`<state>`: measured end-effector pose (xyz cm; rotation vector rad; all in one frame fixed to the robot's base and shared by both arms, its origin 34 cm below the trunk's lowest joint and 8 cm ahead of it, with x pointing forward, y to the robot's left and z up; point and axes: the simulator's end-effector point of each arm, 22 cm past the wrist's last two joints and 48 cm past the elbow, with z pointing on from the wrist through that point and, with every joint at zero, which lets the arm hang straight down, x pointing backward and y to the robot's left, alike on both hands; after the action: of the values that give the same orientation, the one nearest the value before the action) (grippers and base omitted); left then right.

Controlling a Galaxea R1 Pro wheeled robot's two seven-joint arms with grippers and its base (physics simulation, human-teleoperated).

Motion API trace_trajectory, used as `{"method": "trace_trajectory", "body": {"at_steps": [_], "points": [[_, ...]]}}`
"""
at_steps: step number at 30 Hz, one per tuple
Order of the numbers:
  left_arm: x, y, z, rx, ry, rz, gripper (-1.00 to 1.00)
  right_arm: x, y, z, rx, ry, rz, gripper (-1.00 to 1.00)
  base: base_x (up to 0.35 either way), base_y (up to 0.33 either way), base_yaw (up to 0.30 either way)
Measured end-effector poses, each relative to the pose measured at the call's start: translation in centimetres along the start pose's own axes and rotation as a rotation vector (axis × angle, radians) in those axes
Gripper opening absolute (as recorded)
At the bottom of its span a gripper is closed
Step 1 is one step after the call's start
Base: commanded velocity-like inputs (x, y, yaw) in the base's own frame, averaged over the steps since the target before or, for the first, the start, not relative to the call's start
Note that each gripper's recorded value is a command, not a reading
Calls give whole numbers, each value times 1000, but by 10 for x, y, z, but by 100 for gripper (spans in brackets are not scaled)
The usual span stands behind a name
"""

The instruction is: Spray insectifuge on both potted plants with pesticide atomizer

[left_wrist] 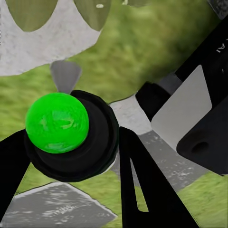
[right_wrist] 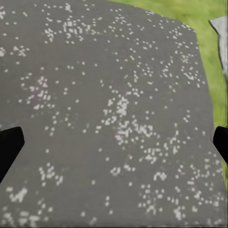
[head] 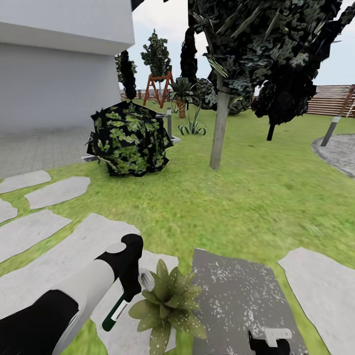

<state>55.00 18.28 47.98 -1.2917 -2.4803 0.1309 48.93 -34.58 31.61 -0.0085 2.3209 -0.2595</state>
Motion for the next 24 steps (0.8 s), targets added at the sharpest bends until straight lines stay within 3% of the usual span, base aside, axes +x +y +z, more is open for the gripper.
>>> {"method": "trace_trajectory", "body": {"at_steps": [6,12,17,24], "points": [[1,1,0,0,1,-2,-100,0,0,0,0,1,0,100,27,121,-249],[3,1,3,2,6,-2,-100,1,0,0,1,1,0,100,10,38,-20],[14,-13,28,38,37,-1,-100,1,0,0,1,1,0,100,10,1,-1],[16,-15,33,47,40,-6,-100,2,0,0,0,4,0,100,228,89,0]]}}
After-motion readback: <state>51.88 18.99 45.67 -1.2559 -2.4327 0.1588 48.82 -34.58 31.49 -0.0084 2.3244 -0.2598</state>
